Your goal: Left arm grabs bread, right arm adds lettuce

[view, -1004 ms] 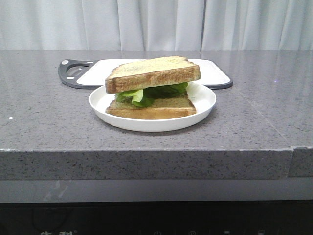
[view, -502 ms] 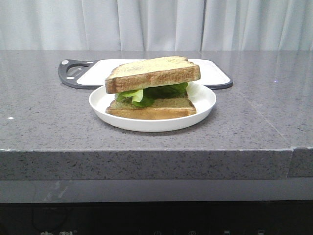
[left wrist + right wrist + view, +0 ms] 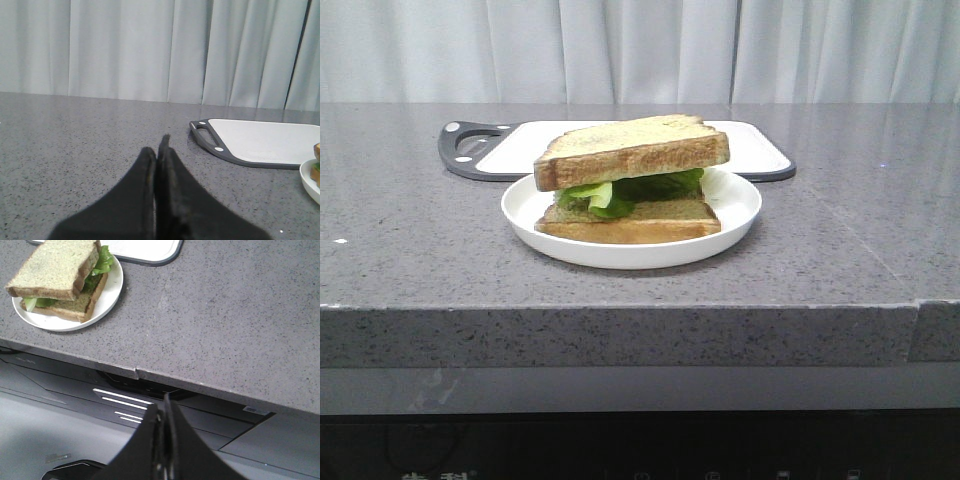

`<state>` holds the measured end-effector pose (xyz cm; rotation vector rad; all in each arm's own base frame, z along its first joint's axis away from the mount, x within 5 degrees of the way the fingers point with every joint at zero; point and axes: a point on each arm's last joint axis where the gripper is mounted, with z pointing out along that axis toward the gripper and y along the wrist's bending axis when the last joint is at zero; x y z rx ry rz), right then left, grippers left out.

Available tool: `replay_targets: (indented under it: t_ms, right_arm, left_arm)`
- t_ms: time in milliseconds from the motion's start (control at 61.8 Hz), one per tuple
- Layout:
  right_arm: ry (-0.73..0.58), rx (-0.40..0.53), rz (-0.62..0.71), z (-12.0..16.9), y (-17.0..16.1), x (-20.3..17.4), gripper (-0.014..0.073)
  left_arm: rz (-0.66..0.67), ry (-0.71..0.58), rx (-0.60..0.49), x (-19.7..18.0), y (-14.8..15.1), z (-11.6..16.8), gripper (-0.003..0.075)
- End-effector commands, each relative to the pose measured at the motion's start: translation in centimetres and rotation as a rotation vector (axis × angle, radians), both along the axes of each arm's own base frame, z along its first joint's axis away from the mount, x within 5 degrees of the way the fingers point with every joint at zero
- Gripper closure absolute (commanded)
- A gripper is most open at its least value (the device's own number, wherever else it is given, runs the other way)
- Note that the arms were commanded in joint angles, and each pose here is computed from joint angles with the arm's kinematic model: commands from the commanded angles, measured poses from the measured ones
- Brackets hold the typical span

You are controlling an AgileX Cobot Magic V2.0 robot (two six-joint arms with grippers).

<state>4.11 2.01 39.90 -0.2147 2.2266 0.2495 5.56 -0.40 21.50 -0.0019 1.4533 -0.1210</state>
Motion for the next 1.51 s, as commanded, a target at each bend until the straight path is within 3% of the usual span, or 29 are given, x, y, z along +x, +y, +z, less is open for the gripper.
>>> replay_targets:
  t_ms: [0,437,615,1004,1296,1490]
  right_arm:
    - [-0.071,0.012,-0.012,1.1,0.0,0.2,0.0713]
    - [-0.076,0.01,-0.015,1.1,-0.1,0.2,0.0713]
    - [-0.24,0.036,-0.065,0.4,-0.3,1.0,0.0713]
    - [-0.666,0.106,-0.231,-11.3,-1.5,1.6,0.0713]
    - [-0.742,0.113,-0.265,-19.2,-1.8,1.4,0.0713]
    - [-0.726,0.111,-0.263,-19.4,-1.8,1.4,0.0713]
  left_arm:
    - [0.004,-0.097,-0.017,-0.3,0.1,0.7,0.0741]
    - [0.004,-0.097,-0.017,-0.3,0.1,0.7,0.0741]
    - [0.004,-0.097,-0.017,-0.3,0.1,0.7,0.0741]
    - [0.004,-0.097,-0.017,-0.3,0.1,0.7,0.0741]
    - [0.004,-0.097,-0.017,-0.3,0.1,0.7,0.0741]
    - [0.004,-0.096,-0.017,-0.3,0.1,0.7,0.0741]
